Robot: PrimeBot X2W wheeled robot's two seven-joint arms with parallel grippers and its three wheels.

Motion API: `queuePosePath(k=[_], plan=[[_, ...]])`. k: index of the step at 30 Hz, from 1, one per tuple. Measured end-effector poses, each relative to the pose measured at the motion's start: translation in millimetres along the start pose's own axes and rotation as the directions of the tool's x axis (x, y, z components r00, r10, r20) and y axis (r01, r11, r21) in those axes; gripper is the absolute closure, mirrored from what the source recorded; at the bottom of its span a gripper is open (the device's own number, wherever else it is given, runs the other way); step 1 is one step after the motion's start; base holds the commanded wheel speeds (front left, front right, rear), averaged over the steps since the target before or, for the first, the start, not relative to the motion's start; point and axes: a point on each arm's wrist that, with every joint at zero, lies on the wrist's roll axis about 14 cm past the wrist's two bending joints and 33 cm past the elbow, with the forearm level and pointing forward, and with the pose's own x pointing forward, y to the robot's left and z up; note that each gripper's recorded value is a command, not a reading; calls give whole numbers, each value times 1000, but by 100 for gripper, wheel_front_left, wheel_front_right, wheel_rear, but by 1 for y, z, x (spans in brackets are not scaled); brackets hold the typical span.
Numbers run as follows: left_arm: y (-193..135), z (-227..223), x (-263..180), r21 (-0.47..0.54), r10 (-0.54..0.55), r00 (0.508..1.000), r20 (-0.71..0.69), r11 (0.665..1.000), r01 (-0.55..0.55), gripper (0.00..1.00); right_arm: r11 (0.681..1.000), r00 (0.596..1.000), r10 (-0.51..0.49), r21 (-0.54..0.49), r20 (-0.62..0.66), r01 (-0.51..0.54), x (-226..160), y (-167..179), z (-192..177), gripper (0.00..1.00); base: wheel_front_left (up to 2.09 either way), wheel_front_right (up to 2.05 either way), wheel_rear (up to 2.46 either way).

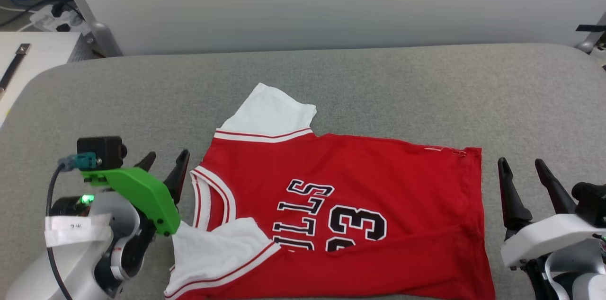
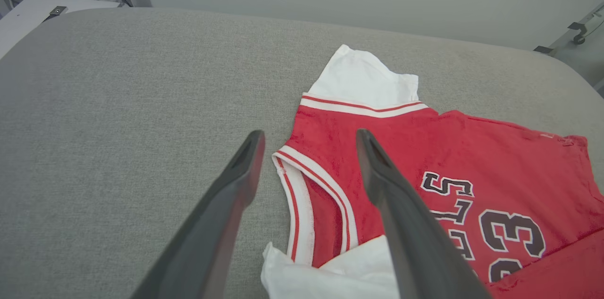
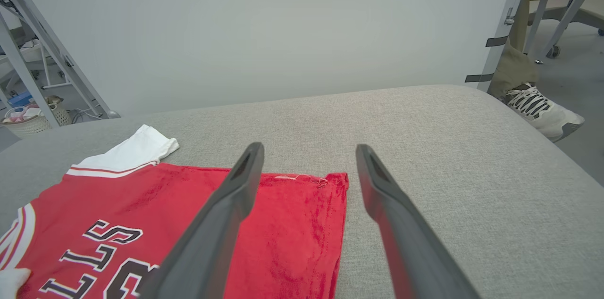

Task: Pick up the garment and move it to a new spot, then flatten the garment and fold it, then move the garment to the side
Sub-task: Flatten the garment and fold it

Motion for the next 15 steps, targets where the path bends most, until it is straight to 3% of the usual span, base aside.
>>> queuePosePath(k=[7,15], plan=[[-14,31,67,81,-83,997,-1,993,83,0,1000,997,2,-4,72,-2,29,2,15,0,0,0,0],[-37,26,135,131,-194,960,-200,966,223,0,1000,998,-17,-13,68,18,47,-7,5,0,0,0,0]])
